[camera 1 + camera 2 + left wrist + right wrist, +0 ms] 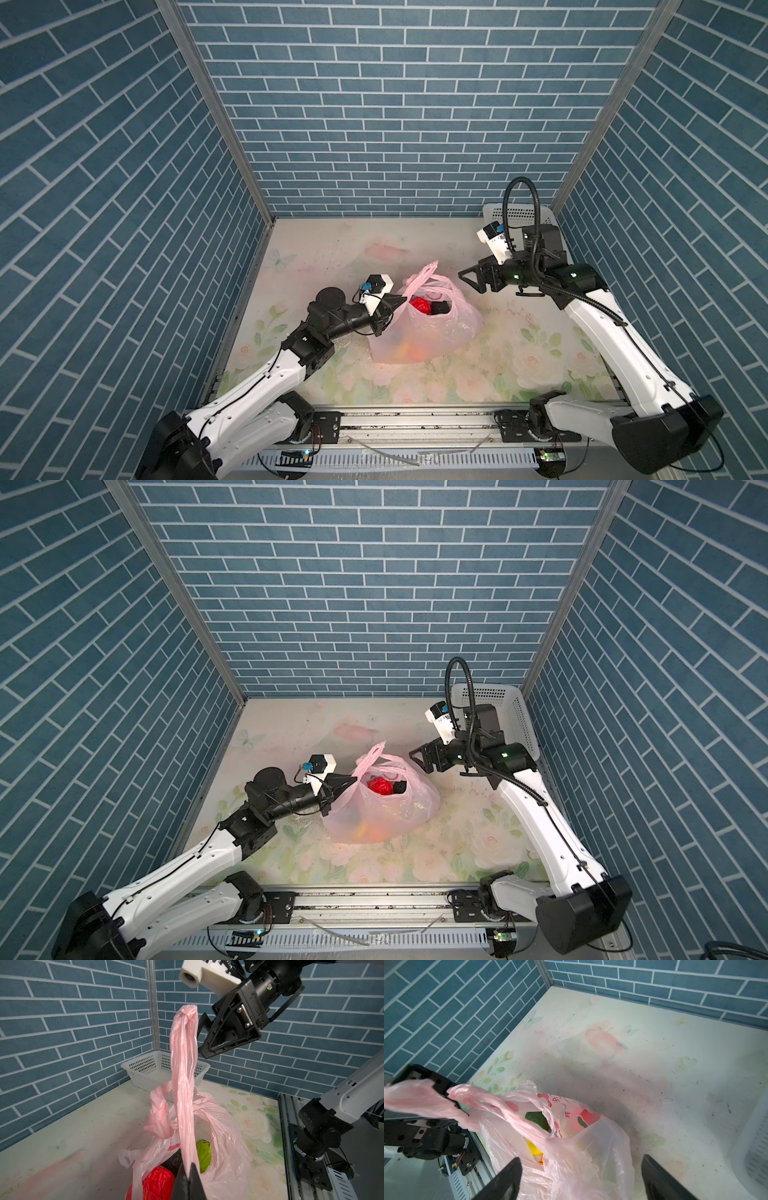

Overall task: Untie the knot of the plastic bag and take out the fruit
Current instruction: Untie the plastic bag at the center of the table.

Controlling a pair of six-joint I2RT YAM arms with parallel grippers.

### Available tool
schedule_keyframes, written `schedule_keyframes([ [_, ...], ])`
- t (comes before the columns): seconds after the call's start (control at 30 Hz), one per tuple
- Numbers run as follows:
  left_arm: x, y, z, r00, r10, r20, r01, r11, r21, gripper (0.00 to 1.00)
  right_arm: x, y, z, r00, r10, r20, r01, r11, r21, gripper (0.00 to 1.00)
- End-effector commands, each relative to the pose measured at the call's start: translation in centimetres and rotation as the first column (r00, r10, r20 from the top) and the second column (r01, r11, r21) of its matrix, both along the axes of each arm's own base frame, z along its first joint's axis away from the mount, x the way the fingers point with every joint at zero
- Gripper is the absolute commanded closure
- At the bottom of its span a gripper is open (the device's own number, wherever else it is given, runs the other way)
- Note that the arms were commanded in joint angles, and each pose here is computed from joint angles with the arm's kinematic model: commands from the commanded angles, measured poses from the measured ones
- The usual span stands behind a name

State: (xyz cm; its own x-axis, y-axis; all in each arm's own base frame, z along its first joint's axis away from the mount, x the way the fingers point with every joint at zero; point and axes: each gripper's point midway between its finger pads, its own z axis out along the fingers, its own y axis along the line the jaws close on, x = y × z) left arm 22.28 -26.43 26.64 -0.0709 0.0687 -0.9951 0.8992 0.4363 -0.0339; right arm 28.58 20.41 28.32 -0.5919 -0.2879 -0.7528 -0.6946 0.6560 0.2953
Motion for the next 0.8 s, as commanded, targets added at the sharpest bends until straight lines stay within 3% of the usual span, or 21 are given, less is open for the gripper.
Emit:
schedule_keyframes([
  [0.0,-0.7,-0.1,0.8,0.998,-0.026,0.05,0.027,1.0,-0.012,1.0,-0.9,1.8,-0.4,0.986,0.165,-0.023,-0.164,0.986,0.012,0.08],
  [0.07,-0.7,-0.1,0.7,0.998,-0.029,0.048,0.03,1.0,-0.01,1.0,-1.5,3.5,-0.3,0.97,0.241,-0.009,-0.241,0.97,0.029,0.07],
  [0.2,-0.7,-0.1,0.4,0.999,-0.028,0.042,0.028,1.0,-0.007,1.0,-2.7,5.8,-2.3,0.937,0.349,-0.027,-0.35,0.935,-0.064,0.05],
  [0.33,-0.7,0.0,0.4,0.999,-0.025,0.045,0.026,1.0,-0.007,1.0,-2.2,7.1,-5.0,0.93,0.357,-0.088,-0.365,0.923,-0.119,0.06],
  [0.43,-0.6,0.1,0.4,0.999,-0.015,0.052,0.016,1.0,-0.002,1.0,-0.5,7.6,-7.5,0.939,0.319,-0.127,-0.338,0.926,-0.171,0.15],
  [0.53,-0.2,0.2,0.4,0.998,0.003,0.067,-0.004,1.0,0.006,1.0,1.0,8.2,-9.1,0.945,0.302,-0.13,-0.322,0.928,-0.189,0.35],
  [0.57,-0.1,0.2,0.5,0.997,0.007,0.074,-0.008,1.0,0.009,1.0,1.4,8.5,-9.2,0.945,0.302,-0.121,-0.321,0.929,-0.186,0.48],
  [0.63,0.4,0.1,0.6,0.996,0.019,0.091,-0.021,0.999,0.024,1.0,2.1,9.0,-9.1,0.949,0.302,-0.093,-0.314,0.934,-0.173,0.89],
  [0.67,0.7,0.1,0.4,0.995,0.025,0.095,-0.029,0.999,0.035,1.0,2.7,9.2,-9.0,0.954,0.29,-0.077,-0.299,0.938,-0.173,1.0],
  [0.77,1.8,-0.2,0.1,0.993,0.042,0.112,-0.049,0.997,0.058,1.0,5.4,8.7,-8.2,0.981,0.196,0.005,-0.192,0.963,-0.19,1.0],
])
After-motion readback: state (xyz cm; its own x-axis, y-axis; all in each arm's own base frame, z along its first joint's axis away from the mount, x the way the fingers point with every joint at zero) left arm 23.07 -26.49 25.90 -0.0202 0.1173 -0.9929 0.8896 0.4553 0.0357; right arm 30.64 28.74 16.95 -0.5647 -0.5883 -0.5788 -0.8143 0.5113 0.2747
